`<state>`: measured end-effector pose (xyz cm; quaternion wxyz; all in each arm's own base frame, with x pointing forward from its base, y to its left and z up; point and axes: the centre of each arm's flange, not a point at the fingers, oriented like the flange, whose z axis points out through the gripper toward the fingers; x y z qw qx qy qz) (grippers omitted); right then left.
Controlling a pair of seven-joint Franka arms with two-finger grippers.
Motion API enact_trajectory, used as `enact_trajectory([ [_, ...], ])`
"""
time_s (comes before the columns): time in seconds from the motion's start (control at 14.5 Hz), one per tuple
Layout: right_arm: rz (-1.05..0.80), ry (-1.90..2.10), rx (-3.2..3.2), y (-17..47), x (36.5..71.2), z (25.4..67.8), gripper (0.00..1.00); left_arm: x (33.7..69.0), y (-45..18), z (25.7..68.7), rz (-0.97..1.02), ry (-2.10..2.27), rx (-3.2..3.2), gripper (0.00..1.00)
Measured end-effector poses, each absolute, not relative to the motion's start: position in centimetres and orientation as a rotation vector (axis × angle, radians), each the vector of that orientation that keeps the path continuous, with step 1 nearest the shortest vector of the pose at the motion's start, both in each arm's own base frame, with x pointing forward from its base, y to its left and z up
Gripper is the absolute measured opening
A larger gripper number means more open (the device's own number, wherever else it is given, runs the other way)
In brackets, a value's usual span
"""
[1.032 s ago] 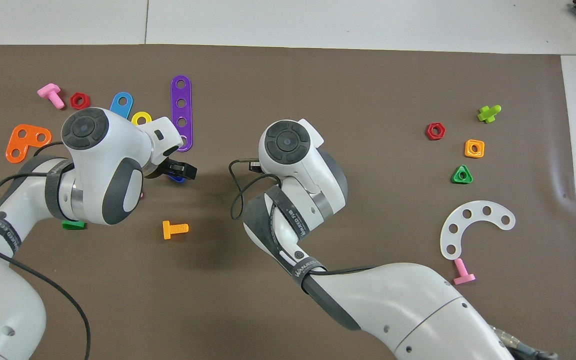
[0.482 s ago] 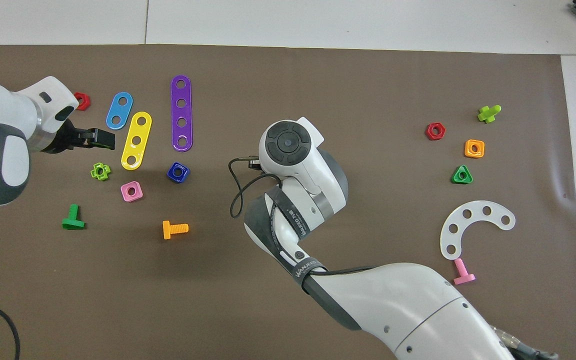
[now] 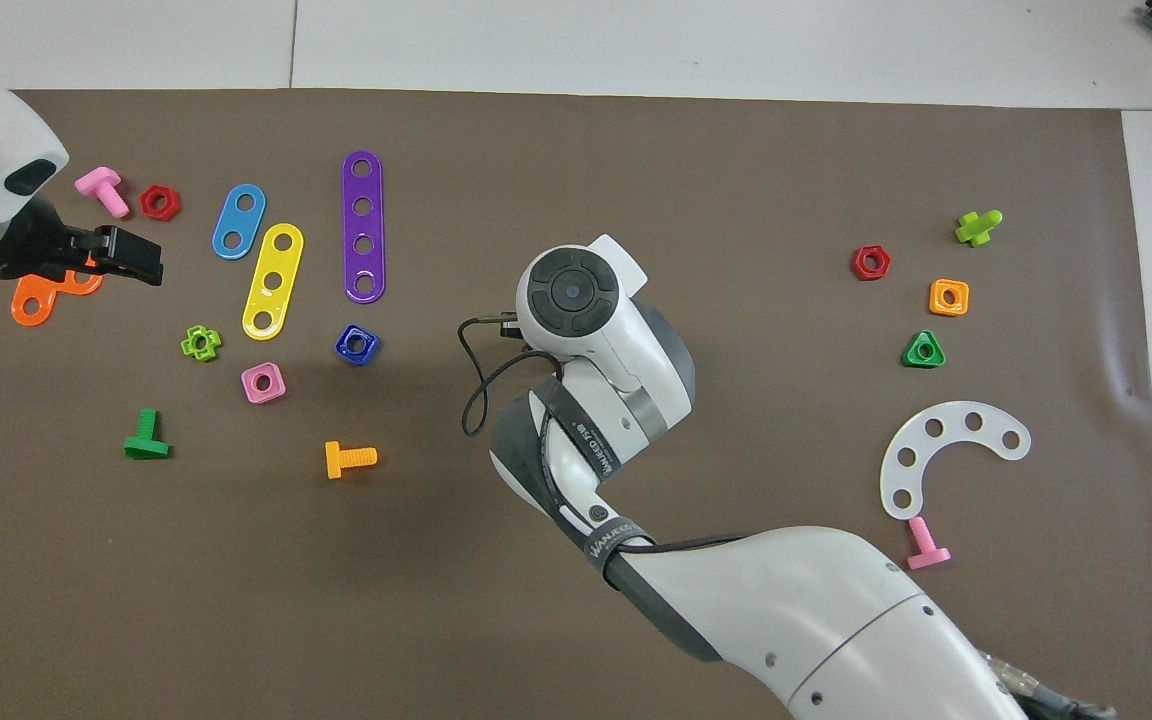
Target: Unscrew and place screws in storage area
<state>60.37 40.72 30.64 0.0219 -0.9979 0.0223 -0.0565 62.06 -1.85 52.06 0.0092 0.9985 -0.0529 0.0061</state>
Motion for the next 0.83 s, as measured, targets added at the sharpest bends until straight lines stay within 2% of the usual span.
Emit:
enact_trajectory([
  [0.21, -0.202, 0.120, -3.099, 39.8, 61.0, 31.7, 0.19, 61.7, -2.3, 53.8, 0.031, -0.179, 3.118, 1.00],
  [0.34, -0.259, 0.210, -3.109, 35.8, 62.6, 36.1, 0.19, 60.8, -2.6, 55.8, 0.050, -0.185, 3.118, 1.00],
  [0.55, -0.280, 0.264, -3.120, 22.5, 63.7, 43.2, 0.19, 58.9, -2.9, 58.6, 0.046, -0.196, 3.120, 1.00],
  [0.69, -0.235, 0.251, -3.129, 13.8, 62.3, 44.3, 0.19, 58.1, -3.0, 59.4, 0.031, -0.201, 3.120, 1.00],
  [0.83, -0.160, 0.224, -3.089, 8.5, 60.8, 43.1, 0.19, 57.8, -3.2, 59.3, 0.008, -0.207, 3.120, 1.00],
])
